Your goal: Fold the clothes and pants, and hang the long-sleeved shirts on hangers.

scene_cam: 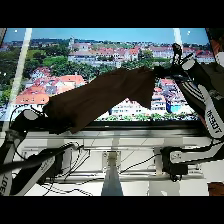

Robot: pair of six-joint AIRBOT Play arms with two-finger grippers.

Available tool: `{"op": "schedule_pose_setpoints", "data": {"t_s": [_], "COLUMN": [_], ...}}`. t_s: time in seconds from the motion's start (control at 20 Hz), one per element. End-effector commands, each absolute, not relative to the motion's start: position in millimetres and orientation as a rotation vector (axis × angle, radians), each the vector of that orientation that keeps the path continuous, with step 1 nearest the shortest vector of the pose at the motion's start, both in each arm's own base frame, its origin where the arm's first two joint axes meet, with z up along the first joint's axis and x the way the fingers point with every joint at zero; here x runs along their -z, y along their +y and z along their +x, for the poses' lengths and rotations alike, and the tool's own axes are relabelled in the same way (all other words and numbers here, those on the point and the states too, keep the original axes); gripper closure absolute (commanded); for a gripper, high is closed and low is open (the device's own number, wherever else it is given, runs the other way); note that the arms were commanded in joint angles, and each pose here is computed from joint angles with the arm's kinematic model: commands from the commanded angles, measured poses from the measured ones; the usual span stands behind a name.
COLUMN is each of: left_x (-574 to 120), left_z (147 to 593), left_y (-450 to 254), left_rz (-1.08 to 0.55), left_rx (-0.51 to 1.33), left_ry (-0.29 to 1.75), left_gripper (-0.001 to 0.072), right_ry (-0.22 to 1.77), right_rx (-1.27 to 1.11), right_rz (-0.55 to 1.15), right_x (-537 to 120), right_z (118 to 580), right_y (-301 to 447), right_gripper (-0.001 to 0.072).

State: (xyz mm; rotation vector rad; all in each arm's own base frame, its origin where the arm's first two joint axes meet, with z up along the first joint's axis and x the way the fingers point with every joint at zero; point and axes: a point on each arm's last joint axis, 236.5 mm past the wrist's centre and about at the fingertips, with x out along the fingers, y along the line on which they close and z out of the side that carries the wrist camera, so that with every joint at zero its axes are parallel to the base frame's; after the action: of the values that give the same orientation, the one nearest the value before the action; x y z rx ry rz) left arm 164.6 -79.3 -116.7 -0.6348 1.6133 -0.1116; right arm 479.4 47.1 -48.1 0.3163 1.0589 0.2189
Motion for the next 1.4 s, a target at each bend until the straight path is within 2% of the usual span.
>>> {"op": "schedule_pose_setpoints", "data": {"t_s": [0.0,0.1,0.15,0.3,0.4,0.55,0.65,0.8,0.95,1.2,1.35], "left_x": [137.4,131.1,121.9,81.7,26.2,-114.3,-227.1,-379.7,-481.7,-560.6,-569.6], "left_z": [170.8,176.9,185.6,234.3,288.7,369.8,391.9,374.4,320.8,220.1,191.7], "left_y": [-80.3,-105.5,-118.2,-126.4,-116.0,-83.0,-54.4,-13.8,14.0,14.0,10.0], "left_rz": [-0.65,-0.692,-0.711,-0.662,-0.567,-0.393,-0.268,-0.113,-0.035,0.081,0.147], "left_rx": [0.109,0.267,0.36,0.503,0.548,0.538,0.485,0.326,0.136,-0.055,-0.12], "left_ry": [1.604,1.58,1.533,1.351,1.179,0.805,0.541,0.159,-0.165,-0.468,-0.507], "left_gripper": [0.0354,0.0536,0.0686,0.069,0.0691,0.0691,0.0691,0.0692,0.0691,0.0691,0.0693], "right_ry": [1.061,1.064,1.068,1.034,0.952,0.725,0.549,0.279,0.041,-0.231,-0.302], "right_rx": [-0.221,-0.225,-0.237,-0.287,-0.321,-0.342,-0.351,-0.362,-0.359,-0.35,-0.339], "right_rz": [0.317,0.317,0.315,0.292,0.256,0.191,0.132,0.017,-0.047,-0.118,-0.138], "right_x": [47.7,46.6,41.9,1.9,-48.3,-160.5,-244.1,-367.5,-469.5,-559.4,-575.6], "right_z": [479.2,478.2,477.1,482.9,492.1,501.4,491.4,446.6,373.1,245.6,206.5], "right_y": [48.0,48.9,50.7,57.1,60.0,60.5,60.8,64.4,70.6,81.1,82.5], "right_gripper": [0.0699,0.07,0.0699,0.07,0.0699,0.07,0.0699,0.0699,0.07,0.07,0.0701]}}
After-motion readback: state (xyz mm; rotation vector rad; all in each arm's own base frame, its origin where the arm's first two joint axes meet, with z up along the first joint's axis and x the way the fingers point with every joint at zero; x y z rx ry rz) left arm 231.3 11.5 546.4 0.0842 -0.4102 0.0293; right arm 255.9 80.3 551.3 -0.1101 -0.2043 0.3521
